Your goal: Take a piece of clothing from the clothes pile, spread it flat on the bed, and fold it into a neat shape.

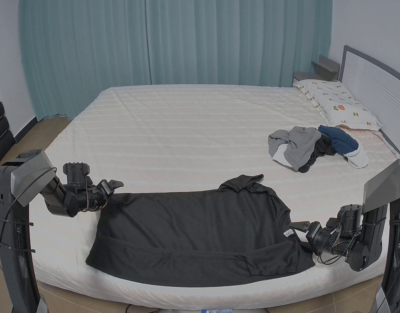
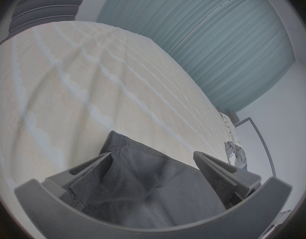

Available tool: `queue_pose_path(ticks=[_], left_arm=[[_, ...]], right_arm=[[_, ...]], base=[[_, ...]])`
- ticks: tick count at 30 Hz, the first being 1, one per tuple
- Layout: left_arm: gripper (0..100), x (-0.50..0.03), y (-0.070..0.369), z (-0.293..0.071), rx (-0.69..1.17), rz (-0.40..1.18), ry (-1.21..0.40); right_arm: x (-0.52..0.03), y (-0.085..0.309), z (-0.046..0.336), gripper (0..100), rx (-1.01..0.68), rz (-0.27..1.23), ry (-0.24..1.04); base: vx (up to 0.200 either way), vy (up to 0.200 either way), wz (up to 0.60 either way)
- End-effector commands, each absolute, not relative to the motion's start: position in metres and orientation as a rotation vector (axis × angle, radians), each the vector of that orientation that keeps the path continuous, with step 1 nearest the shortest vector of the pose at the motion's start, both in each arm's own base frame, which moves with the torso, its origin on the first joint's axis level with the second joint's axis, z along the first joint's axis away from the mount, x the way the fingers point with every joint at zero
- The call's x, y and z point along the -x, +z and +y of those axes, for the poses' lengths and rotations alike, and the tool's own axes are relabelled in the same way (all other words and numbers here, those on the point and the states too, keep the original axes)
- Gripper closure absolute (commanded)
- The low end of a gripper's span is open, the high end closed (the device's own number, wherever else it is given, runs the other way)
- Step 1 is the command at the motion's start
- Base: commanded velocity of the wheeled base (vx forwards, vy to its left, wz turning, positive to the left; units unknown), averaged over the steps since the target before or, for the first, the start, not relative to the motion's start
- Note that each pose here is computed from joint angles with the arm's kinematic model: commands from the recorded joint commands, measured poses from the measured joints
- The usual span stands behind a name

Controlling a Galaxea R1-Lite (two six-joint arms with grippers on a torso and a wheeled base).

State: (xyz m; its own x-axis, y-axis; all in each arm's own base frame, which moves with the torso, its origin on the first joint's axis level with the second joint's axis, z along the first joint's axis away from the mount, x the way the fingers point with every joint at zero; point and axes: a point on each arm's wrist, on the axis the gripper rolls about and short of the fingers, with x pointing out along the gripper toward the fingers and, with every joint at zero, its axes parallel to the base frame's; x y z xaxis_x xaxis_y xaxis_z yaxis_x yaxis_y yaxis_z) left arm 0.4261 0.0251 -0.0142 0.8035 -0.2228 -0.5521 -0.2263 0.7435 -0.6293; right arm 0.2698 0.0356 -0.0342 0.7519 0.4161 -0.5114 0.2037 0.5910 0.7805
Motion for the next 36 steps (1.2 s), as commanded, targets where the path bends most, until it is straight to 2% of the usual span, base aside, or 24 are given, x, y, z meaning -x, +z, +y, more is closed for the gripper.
queue_pose_path(ticks=[1,5,14,36], left_arm=[[0,-0.435,-0.025,0.02,0.737,0.653,0.017],[0,-0.441,-0.025,0.022,0.744,0.629,0.046],[0,-0.457,-0.009,0.025,0.918,0.519,0.137],[0,-0.458,-0.013,0.034,0.902,0.49,0.211]], right_arm=[[-0.27,-0.033,0.036,0,-0.952,0.729,0.144],[-0.27,-0.034,0.036,0,-0.952,0.73,0.143],[-0.27,-0.035,0.036,0,-0.952,0.731,0.141],[-0.27,-0.035,0.036,0,-0.949,0.73,0.142]], base=[[0.0,0.0,0.0],[0.0,0.0,0.0],[0.0,0.0,0.0],[0.0,0.0,0.0]])
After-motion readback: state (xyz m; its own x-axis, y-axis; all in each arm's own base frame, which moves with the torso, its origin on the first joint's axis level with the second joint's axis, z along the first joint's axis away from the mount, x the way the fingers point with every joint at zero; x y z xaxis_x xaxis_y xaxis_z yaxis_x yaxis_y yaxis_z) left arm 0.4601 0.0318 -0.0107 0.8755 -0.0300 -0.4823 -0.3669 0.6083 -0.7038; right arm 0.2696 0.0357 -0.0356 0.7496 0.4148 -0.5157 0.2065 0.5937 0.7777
